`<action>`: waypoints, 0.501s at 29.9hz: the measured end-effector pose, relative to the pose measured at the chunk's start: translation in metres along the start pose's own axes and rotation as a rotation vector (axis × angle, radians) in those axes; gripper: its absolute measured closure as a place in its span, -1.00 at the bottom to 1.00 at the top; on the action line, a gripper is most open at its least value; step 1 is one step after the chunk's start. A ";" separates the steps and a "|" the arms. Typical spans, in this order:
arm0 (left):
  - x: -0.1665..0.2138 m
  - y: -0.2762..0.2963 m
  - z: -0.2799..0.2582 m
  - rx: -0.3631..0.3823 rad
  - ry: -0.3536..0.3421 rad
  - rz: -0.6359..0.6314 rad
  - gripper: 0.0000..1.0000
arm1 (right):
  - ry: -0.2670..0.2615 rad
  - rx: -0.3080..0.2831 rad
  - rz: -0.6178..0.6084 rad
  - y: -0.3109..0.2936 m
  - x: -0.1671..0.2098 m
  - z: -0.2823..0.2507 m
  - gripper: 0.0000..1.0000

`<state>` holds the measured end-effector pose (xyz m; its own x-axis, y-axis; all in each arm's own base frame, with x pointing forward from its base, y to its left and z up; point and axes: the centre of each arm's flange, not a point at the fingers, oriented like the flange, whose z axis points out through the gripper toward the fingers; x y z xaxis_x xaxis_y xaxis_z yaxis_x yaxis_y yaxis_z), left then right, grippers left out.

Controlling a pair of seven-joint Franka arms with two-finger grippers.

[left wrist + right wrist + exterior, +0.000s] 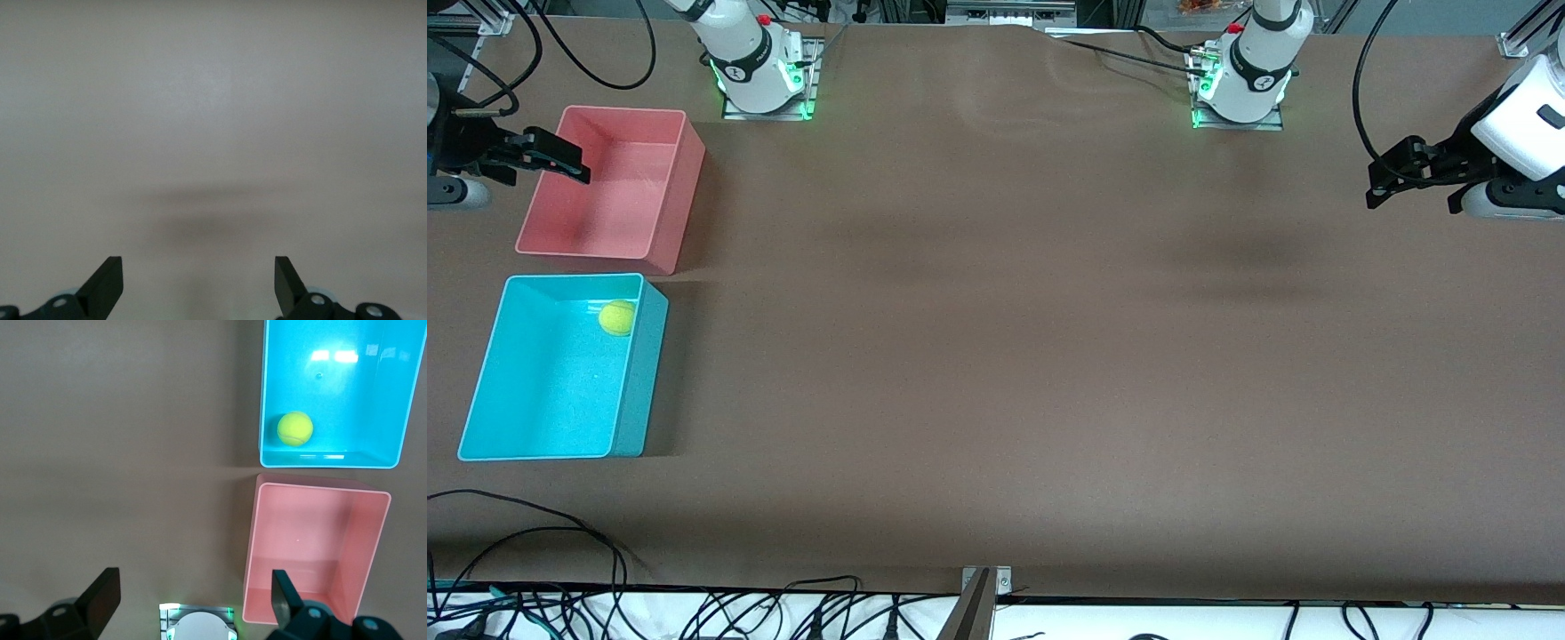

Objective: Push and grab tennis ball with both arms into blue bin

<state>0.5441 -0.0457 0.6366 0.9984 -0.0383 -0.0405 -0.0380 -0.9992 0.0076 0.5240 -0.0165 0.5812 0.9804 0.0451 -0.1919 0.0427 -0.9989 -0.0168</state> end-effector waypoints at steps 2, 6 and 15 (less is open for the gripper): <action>0.000 0.000 0.000 0.000 0.000 0.000 -1.00 | -0.005 -0.001 -0.002 -0.001 0.003 0.002 -1.00; 0.000 0.000 0.000 0.000 0.000 0.000 -1.00 | -0.008 -0.001 -0.003 -0.002 0.005 0.002 -1.00; 0.000 0.000 0.000 0.000 -0.001 0.000 -1.00 | 0.000 -0.002 -0.003 -0.002 0.005 -0.001 -1.00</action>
<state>0.5443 -0.0458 0.6361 0.9984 -0.0385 -0.0414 -0.0382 -0.9992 0.0076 0.5291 -0.0147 0.5817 0.9802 0.0481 -0.1920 0.0459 -0.9988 -0.0156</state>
